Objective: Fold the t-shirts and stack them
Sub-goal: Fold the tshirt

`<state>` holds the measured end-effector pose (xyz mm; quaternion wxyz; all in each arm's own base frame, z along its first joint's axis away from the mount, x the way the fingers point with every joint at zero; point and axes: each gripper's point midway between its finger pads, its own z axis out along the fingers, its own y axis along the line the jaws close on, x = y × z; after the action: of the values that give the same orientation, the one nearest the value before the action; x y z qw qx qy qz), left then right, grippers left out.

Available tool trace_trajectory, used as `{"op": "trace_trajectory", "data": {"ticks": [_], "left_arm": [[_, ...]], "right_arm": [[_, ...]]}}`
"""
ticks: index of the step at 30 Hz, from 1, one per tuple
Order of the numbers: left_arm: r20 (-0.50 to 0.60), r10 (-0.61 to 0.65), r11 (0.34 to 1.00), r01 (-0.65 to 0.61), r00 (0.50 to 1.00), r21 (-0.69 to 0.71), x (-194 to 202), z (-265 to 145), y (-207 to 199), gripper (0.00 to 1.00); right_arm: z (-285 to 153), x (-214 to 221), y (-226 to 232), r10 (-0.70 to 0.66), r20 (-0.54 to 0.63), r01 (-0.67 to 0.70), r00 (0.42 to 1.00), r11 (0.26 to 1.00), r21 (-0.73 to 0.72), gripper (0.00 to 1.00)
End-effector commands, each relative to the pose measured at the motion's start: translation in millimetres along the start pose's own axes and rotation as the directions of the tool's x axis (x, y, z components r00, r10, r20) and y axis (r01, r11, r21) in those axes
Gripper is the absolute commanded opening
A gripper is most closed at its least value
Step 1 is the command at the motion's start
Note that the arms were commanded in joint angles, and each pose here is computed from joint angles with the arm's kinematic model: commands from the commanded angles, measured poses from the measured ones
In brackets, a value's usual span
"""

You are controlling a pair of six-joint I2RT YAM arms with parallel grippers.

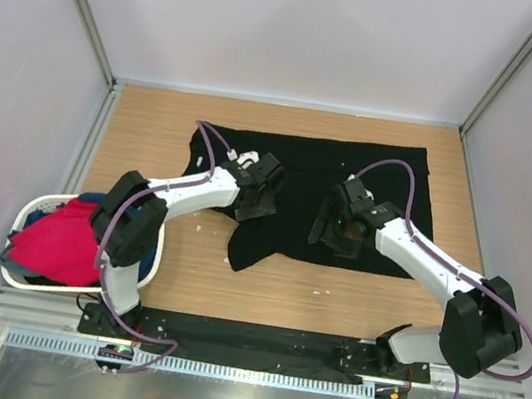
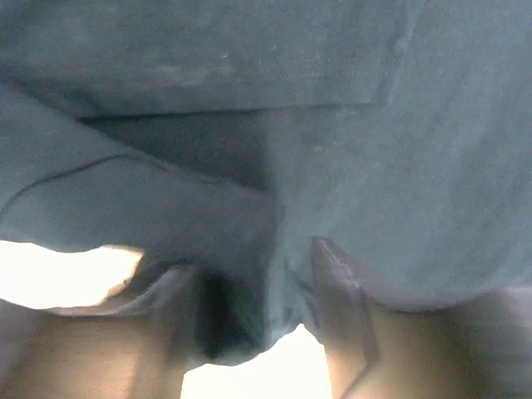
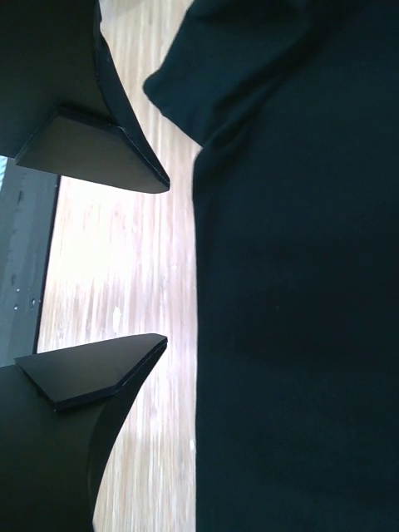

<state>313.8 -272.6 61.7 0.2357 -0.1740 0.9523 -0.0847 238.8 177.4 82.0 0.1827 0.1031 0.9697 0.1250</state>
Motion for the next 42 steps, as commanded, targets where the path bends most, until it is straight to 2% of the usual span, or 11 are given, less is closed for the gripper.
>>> {"op": "trace_trajectory", "data": {"ticks": [1,6,12,17,21,26,29,31,40,41,42], "left_arm": [[-0.016,0.118,0.989,-0.116,0.993,0.096,-6,0,-25,0.6],[-0.046,0.216,0.973,-0.211,0.975,0.096,5,-19,-1,0.85],[-0.025,0.072,0.98,-0.066,0.997,0.188,28,-72,45,0.95],[-0.057,-0.006,0.976,0.019,0.998,0.216,67,-59,70,0.94],[-0.017,-0.013,0.981,0.015,1.0,0.191,68,-46,70,0.84],[0.002,-0.028,0.992,0.028,1.0,0.122,68,-21,72,0.54],[-0.007,-0.046,0.994,0.047,0.999,0.1,69,-13,68,0.33],[-0.006,-0.076,0.993,0.076,0.997,0.089,66,-17,61,0.0],[0.038,0.004,0.999,-0.006,0.999,0.049,90,-102,20,0.0],[0.034,0.021,0.998,-0.023,0.999,0.065,90,-109,8,0.03],[0.02,0.055,0.996,-0.056,0.998,0.064,99,-112,4,0.23]], "right_arm": [[-12,-17,3,0.005,0.057,-0.004,0.998,1.0,-0.016,0.75],[-13,-15,4,-0.01,0.043,0.011,0.999,1.0,-0.026,0.75],[-14,-15,5,-0.047,0.038,0.048,0.998,0.998,-0.034,0.74],[-9,-16,6,-0.069,0.018,0.07,0.997,0.997,-0.022,0.73],[-9,-11,11,-0.079,-0.006,0.079,0.997,0.996,-0.048,0.73],[-12,-12,9,-0.076,0.003,0.076,0.997,0.996,-0.043,0.73],[-13,-13,8,-0.067,0.007,0.067,0.998,0.997,-0.04,0.73],[-14,-13,9,-0.066,0.009,0.067,0.998,0.997,-0.043,0.73],[-11,-10,-2,-0.052,0.002,0.052,0.999,0.999,0.009,0.74],[-10,-8,-3,-0.053,-0.004,0.053,0.999,0.999,0.011,0.74],[-10,-9,-3,-0.05,-0.004,0.05,0.999,0.999,0.011,0.75]]}}
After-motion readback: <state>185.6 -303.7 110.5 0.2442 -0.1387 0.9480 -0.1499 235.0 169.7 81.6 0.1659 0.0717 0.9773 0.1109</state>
